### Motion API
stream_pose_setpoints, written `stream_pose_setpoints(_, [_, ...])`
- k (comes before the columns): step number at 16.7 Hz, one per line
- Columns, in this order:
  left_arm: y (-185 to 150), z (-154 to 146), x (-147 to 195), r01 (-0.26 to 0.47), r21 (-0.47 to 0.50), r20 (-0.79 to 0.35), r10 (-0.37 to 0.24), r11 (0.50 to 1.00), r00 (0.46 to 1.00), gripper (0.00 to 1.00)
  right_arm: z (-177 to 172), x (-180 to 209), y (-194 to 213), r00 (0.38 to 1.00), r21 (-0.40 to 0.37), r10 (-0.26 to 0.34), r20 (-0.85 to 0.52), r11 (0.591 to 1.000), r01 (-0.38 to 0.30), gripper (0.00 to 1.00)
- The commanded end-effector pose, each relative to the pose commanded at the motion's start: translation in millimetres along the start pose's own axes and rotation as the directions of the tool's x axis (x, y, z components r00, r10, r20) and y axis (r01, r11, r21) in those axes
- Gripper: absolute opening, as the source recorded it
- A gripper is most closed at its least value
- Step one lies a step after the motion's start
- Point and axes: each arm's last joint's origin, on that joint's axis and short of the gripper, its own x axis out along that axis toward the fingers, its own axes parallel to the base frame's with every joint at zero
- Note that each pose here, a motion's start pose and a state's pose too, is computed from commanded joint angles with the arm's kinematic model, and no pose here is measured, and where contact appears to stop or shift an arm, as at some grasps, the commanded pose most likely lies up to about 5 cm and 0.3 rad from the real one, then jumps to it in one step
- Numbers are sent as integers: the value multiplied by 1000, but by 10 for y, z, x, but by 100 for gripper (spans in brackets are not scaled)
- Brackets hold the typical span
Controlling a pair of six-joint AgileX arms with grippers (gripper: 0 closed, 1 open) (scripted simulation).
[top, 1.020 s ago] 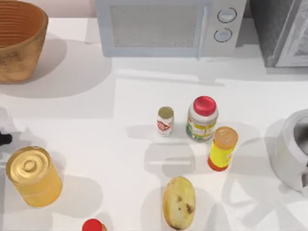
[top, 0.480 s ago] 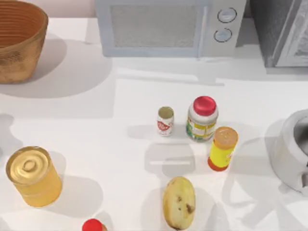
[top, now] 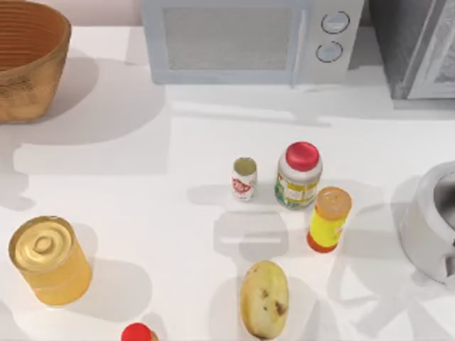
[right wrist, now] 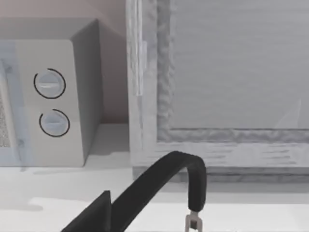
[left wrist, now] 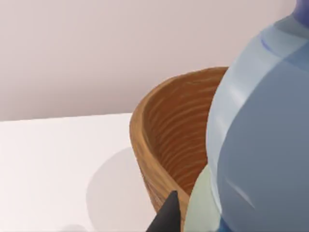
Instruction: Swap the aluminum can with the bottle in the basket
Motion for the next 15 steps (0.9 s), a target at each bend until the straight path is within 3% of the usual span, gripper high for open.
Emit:
stream_pose_setpoints(5, [-88,861,256,181,130,-10,-182,975,983,0,0,0,0,1000,0,0,0,1000,0,100])
stream_pose_setpoints(9, [-381,1206,642,316,240,-35,-318,918,948,0,0,0,0,1000,0,0,0,1000,0,100])
stream_pose_setpoints(11, [-487,1275,764,351,276,-44,-353,895,935,0,0,0,0,1000,0,0,0,1000,0,100])
stream_pose_setpoints(15, [-509,1288,787,357,283,-46,-359,890,932,0,0,0,0,1000,0,0,0,1000,0,100])
